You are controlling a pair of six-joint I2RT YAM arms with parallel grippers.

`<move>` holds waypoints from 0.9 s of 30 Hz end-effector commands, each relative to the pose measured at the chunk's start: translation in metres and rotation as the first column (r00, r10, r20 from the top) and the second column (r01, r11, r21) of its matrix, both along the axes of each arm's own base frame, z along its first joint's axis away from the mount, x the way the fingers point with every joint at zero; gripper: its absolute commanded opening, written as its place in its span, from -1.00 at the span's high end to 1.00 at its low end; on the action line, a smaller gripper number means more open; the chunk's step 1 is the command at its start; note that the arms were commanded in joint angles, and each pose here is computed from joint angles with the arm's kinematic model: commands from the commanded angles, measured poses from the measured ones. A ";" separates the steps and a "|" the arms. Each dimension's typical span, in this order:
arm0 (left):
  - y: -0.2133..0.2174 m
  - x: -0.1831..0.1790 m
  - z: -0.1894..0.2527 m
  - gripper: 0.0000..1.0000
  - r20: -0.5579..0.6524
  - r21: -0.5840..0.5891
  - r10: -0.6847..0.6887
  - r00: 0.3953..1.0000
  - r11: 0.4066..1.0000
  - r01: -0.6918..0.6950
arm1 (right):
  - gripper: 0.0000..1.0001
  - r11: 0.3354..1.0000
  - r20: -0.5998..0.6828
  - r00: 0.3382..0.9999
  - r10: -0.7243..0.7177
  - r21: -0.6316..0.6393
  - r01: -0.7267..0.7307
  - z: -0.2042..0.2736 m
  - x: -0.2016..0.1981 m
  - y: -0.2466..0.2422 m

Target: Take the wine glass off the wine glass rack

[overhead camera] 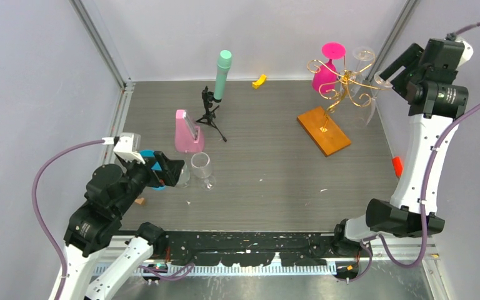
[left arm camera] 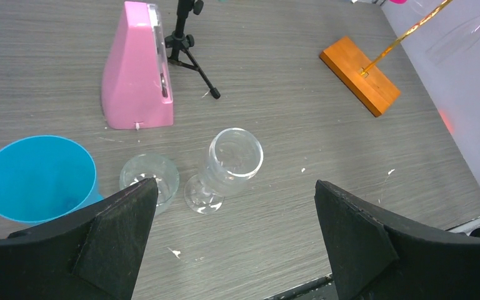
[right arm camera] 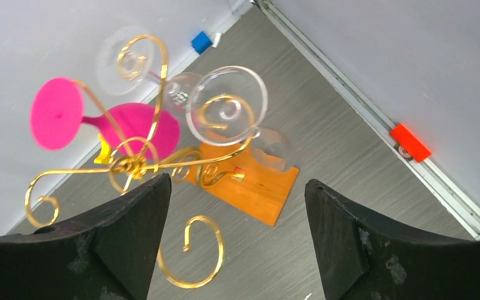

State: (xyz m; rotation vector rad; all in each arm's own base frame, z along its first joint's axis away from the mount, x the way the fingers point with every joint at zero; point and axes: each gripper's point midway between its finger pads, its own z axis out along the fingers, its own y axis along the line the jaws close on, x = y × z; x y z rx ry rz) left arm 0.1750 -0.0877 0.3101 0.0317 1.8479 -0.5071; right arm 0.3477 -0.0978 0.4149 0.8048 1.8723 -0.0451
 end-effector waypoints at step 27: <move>-0.032 0.034 0.002 -0.99 0.043 -0.092 -0.052 0.998 0.994 0.056 | -0.28 0.952 0.199 0.979 0.040 0.289 -0.098 -0.050 0.064 -0.044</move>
